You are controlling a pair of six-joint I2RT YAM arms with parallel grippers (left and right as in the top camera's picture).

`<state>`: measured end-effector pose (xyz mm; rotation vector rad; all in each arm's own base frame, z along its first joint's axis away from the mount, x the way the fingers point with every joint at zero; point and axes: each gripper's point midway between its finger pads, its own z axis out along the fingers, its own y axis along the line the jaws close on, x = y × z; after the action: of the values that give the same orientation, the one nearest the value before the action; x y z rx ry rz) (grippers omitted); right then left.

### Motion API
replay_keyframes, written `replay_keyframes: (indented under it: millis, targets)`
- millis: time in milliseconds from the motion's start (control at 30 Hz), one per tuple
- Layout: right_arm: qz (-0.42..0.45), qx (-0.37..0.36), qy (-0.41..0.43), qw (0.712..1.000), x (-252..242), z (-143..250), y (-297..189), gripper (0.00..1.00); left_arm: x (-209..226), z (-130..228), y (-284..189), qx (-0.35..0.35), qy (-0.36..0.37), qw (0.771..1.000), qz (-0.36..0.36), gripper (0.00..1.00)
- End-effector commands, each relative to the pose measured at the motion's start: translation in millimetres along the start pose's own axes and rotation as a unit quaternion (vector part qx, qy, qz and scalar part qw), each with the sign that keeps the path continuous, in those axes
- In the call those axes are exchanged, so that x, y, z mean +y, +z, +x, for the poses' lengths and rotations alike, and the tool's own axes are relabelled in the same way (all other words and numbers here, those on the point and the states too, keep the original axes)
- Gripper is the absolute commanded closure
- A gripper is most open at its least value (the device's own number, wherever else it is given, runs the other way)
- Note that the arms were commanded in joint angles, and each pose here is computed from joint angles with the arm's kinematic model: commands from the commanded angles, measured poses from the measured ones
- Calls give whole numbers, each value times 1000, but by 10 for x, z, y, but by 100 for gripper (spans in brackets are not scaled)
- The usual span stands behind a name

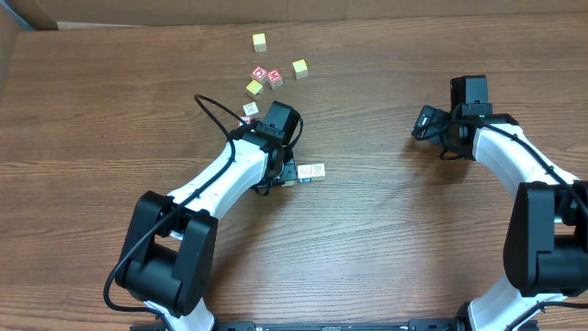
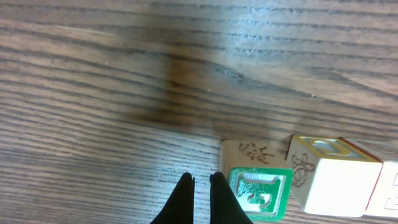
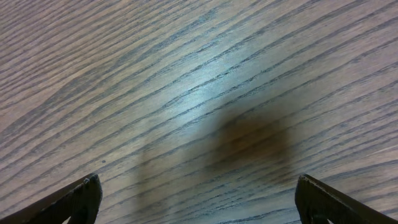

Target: Flip 5 blocks

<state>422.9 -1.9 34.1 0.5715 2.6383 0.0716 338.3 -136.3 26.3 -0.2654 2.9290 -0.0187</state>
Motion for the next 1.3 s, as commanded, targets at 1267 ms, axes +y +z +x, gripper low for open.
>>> replay_keyframes:
  millis: [1267]
  targets:
    - [1,-11,-3,1000,3,-90,-18,0,-156,-9,93,-12,-14,999,32,94]
